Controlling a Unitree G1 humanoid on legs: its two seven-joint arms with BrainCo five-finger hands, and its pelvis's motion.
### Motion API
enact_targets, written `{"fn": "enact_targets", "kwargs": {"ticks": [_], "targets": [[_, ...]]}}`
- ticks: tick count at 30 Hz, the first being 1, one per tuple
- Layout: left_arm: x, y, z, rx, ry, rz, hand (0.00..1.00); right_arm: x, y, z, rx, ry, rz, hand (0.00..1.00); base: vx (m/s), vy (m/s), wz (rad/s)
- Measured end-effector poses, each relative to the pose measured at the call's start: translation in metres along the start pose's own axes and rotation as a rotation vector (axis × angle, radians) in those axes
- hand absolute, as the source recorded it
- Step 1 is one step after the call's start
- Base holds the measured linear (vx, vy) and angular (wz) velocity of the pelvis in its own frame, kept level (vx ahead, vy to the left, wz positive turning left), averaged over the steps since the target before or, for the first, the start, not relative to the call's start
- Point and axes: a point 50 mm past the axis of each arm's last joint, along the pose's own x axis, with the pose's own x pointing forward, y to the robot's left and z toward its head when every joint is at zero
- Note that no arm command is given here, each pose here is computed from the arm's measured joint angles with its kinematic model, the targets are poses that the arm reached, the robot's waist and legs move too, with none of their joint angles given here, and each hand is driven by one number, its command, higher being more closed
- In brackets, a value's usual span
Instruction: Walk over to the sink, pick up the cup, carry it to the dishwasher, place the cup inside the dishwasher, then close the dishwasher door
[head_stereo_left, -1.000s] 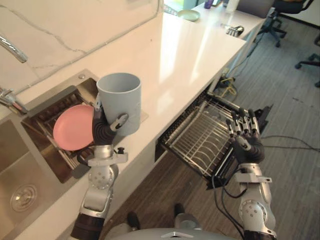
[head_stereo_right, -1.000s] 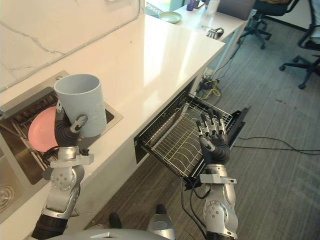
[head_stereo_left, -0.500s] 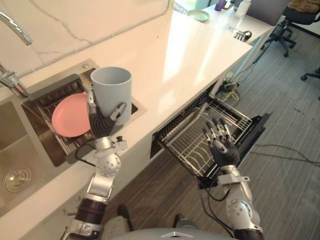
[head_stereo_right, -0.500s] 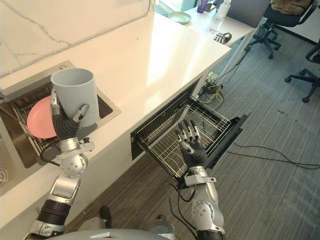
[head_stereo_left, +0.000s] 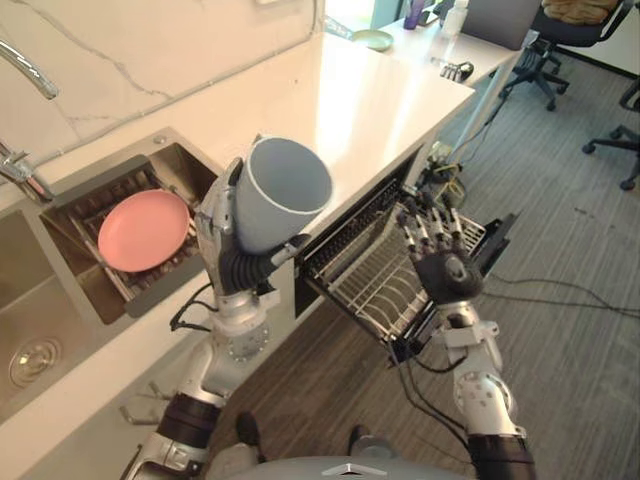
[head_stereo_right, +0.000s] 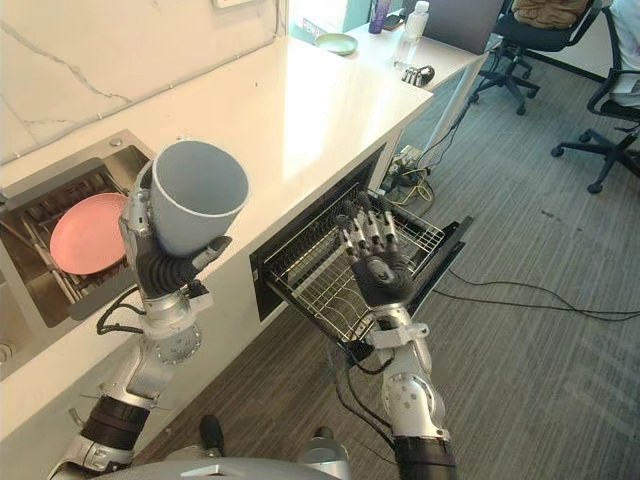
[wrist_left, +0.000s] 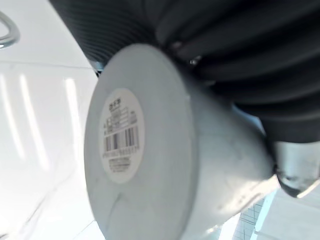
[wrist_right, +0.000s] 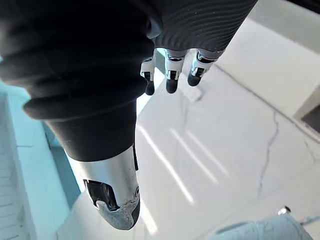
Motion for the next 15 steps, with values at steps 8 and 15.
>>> {"fn": "enact_targets", "kwargs": {"ticks": [8,15], "targets": [[0.005,-0.007,-0.005,0.048,0.003,0.022,1.0,0.028,0.014,-0.016,0.012,0.053,0.025,0.0,0.0,0.0,0.0],[0.007,-0.017,0.001,0.032,-0.001,-0.017,1.0,0.043,0.027,-0.029,-0.034,0.108,0.059,0.0,0.0,0.0,0.0]]}}
